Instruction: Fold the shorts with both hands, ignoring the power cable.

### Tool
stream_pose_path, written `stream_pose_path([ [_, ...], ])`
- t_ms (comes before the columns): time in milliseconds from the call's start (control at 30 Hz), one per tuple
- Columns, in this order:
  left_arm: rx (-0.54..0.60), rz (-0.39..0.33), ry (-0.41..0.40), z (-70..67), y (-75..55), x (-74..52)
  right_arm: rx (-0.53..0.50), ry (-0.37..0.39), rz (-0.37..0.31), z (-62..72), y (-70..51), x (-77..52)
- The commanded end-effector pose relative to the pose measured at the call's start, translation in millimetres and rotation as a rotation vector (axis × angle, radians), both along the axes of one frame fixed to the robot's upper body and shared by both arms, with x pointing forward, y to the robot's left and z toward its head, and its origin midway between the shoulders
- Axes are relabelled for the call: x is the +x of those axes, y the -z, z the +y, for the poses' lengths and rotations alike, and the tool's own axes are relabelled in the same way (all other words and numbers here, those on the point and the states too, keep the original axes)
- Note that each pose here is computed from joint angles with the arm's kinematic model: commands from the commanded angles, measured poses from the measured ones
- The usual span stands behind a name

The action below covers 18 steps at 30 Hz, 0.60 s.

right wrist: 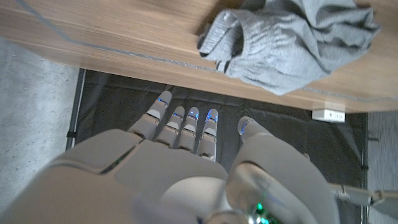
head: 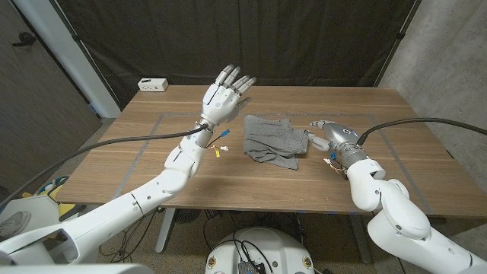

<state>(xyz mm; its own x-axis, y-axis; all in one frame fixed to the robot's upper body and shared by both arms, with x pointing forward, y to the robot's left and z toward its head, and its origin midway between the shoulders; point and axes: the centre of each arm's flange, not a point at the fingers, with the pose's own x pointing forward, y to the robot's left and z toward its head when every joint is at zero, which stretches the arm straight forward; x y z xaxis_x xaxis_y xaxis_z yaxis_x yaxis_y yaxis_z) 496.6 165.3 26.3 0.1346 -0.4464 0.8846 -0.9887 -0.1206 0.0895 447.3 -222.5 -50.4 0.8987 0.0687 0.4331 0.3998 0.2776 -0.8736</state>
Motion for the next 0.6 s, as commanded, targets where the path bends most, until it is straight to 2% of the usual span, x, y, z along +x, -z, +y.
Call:
stream_pose_path([
  [33,-0.274,0.153,0.116,33.9,0.8,-5.0,0.269,-0.196,-0.113,-0.3,-5.8,17.7],
  [200,-0.361,0.236,0.190,47.2,1.1,-4.1,0.325,-0.248,-0.125,-2.0,-5.7,24.3],
  [600,-0.570,0.468,0.463,75.2,-4.1,2.3,0.501,-0.367,-0.185,-13.4,-4.8,36.6],
])
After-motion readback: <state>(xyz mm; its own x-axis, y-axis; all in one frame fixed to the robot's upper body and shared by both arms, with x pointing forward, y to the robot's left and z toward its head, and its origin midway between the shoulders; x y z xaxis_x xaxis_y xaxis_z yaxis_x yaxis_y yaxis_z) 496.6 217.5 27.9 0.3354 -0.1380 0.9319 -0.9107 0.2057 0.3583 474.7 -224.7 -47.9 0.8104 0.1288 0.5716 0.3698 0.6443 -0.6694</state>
